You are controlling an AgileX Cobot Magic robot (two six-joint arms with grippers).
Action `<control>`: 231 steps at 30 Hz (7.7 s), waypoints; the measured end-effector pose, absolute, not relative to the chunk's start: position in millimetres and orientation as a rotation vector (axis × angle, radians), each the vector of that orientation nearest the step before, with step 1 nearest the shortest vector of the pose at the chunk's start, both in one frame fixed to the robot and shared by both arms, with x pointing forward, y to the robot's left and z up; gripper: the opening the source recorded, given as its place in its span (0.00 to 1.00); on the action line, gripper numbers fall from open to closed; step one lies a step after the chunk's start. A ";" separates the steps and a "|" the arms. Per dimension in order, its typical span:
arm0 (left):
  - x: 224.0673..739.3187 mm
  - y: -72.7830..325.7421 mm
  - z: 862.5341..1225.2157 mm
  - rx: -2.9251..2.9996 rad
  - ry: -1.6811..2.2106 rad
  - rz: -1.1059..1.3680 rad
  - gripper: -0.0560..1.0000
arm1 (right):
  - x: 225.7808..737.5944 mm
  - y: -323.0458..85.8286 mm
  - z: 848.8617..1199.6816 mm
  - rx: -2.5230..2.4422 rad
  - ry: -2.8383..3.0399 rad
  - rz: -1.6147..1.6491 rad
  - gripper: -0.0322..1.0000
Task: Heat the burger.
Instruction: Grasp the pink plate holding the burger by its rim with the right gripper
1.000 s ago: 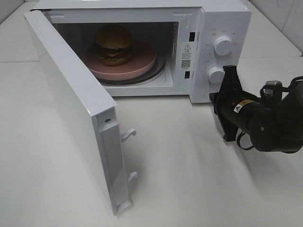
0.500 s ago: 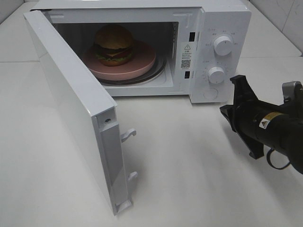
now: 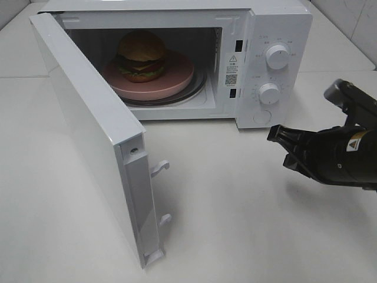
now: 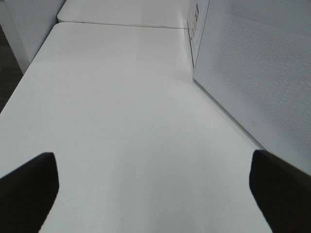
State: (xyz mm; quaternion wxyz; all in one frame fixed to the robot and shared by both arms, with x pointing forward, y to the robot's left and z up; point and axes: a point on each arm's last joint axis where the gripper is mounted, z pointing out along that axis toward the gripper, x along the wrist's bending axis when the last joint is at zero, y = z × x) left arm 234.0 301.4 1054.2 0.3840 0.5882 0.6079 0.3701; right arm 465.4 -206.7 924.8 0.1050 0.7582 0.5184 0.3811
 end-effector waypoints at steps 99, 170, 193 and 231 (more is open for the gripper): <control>234.0 301.4 1054.2 1.499 1.549 0.943 0.99 | 619.7 -25.3 962.8 -0.440 2.792 0.439 0.99; 234.0 301.4 1054.2 1.499 1.549 0.943 0.99 | 662.8 9.5 952.6 -0.180 2.607 0.448 0.99; 234.0 301.4 1054.2 1.499 1.549 0.943 0.99 | 663.4 17.5 936.4 -0.270 2.596 0.497 0.99; 234.0 301.4 1054.2 1.499 1.549 0.943 0.99 | 663.6 19.8 904.8 -0.256 2.663 0.495 0.99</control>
